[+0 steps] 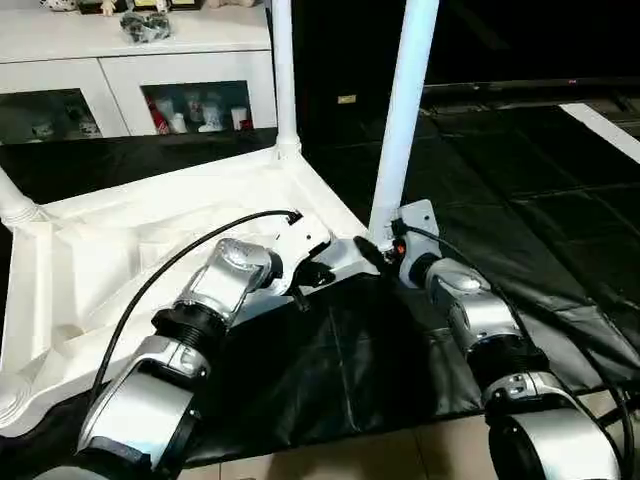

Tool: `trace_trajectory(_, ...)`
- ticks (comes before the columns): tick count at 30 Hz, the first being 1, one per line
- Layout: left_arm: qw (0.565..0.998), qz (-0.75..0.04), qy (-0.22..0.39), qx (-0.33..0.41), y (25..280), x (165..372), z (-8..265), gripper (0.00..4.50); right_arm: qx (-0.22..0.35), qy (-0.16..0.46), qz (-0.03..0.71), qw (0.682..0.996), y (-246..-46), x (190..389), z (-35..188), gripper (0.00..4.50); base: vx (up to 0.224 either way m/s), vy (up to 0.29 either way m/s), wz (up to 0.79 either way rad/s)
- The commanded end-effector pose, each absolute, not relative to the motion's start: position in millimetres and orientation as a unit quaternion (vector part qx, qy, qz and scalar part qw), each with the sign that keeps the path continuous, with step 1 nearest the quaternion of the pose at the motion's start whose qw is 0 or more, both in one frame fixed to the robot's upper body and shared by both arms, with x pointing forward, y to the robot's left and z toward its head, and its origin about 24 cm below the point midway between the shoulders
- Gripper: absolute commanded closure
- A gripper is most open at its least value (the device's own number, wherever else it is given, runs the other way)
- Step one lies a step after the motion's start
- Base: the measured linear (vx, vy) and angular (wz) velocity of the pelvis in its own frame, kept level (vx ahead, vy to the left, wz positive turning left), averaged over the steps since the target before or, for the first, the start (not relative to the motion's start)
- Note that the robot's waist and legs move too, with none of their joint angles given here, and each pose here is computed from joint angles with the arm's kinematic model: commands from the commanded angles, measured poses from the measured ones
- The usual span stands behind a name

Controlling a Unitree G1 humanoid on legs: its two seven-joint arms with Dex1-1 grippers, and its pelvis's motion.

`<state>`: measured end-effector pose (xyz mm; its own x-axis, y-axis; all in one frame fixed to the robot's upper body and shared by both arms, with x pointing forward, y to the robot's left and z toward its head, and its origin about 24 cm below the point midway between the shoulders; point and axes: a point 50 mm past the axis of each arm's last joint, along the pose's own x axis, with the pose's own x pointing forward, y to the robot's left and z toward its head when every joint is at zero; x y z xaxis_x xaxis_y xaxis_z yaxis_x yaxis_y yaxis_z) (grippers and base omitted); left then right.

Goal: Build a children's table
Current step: Rotate leg to tighten

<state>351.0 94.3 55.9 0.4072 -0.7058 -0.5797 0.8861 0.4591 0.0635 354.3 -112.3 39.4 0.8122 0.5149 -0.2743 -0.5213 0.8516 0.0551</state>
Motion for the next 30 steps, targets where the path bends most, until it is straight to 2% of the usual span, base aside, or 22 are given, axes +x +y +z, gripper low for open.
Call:
trace_trajectory(1, 0.814, -0.509, 0.191, 0.204, 78.6, 353.0, 72.1, 4.50, -0.008, 0.168, 0.372, 0.913, -74.2, 336.9, 24.5, 0.63, 0.000, 0.000, 0.00)
trace_trajectory(4, 0.805, -0.526, 0.185, 0.205, 89.3, 351.5, 71.8, 4.50, -0.011, 0.152, 0.392, 0.907, -94.6, 337.0, 28.1, 0.39, 0.000, 0.000, 0.00)
trace_trajectory(5, 0.792, -0.541, 0.176, 0.222, 96.9, 350.2, 71.4, 4.50, -0.020, 0.137, 0.418, 0.898, -110.1, 336.3, 33.6, 0.39, 0.000, 0.000, 0.00)
trace_trajectory(6, 0.782, -0.553, 0.180, 0.224, 101.4, 348.4, 70.0, 4.50, -0.037, 0.130, 0.441, 0.887, -118.3, 334.3, 36.2, 0.17, 0.000, 0.000, 0.00)
trace_trajectory(7, 0.782, -0.553, 0.180, 0.224, 101.4, 348.4, 70.0, 4.50, -0.037, 0.130, 0.441, 0.887, -118.3, 334.3, 36.2, 0.12, 0.000, 0.000, 0.00)
trace_trajectory(8, 0.767, -0.568, 0.180, 0.236, 105.8, 346.1, 68.7, 4.50, -0.055, 0.129, 0.464, 0.875, -126.6, 331.7, 38.0, 0.05, 0.000, 0.000, 0.00)
trace_trajectory(11, 0.724, -0.606, 0.194, 0.267, 121.0, 340.0, 64.8, 4.50, -0.076, 0.120, 0.506, 0.851, -151.0, 328.5, 48.4, 0.05, 0.000, 0.000, 0.00)
trace_trajectory(13, 0.716, -0.617, 0.196, 0.263, 124.3, 338.7, 65.4, 4.50, -0.080, 0.119, 0.515, 0.845, -157.3, 328.5, 52.4, 0.05, 0.000, 0.000, 0.00)
trace_trajectory(15, 0.707, -0.628, 0.196, 0.260, 126.3, 337.3, 66.5, 4.50, -0.082, 0.116, 0.525, 0.839, -161.3, 328.2, 56.4, 0.05, 0.000, 0.000, 0.00)
trace_trajectory(17, 0.671, -0.661, 0.208, 0.264, 132.8, 331.7, 67.3, 4.50, -0.122, 0.084, 0.549, 0.823, -166.7, 328.3, 67.8, 0.05, 0.000, 0.000, 0.00)
trace_trajectory(18, 0.668, -0.663, 0.209, 0.265, 133.3, 331.3, 67.2, 4.50, -0.126, 0.084, 0.552, 0.820, -166.9, 328.0, 68.2, 0.05, 0.000, 0.000, 0.00)
trace_trajectory(21, 0.641, -0.682, 0.220, 0.276, 138.0, 328.2, 66.0, 4.50, -0.149, 0.100, 0.606, 0.775, -168.2, 321.7, 68.9, 0.05, 0.000, 0.000, 0.00)
trace_trajectory(22, 0.632, -0.687, 0.223, 0.280, 139.1, 327.5, 65.5, 4.50, -0.150, 0.124, 0.636, 0.747, -168.2, 317.9, 67.2, 0.05, 0.000, 0.000, 0.00)
trace_trajectory(23, 0.630, -0.688, 0.223, 0.281, 139.3, 327.4, 65.5, 4.50, -0.152, 0.127, 0.640, 0.742, -168.1, 317.4, 66.9, 0.05, 0.000, 0.000, 0.00)
trace_trajectory(24, 0.622, -0.693, 0.224, 0.287, 139.9, 327.1, 65.3, 4.50, -0.158, 0.141, 0.658, 0.722, -167.0, 315.5, 65.9, 0.05, 0.000, 0.000, 0.00)
trace_trajectory(26, 0.616, -0.697, 0.224, 0.293, 140.3, 326.9, 65.4, 4.50, -0.164, 0.147, 0.667, 0.712, -164.5, 315.8, 65.9, 0.05, 0.000, 0.000, 0.00)
trace_trajectory(30, 0.603, -0.706, 0.221, 0.298, 138.8, 326.1, 66.4, 4.50, -0.156, 0.143, 0.667, 0.714, -158.4, 324.0, 70.3, 0.05, 0.000, 0.000, 0.00)
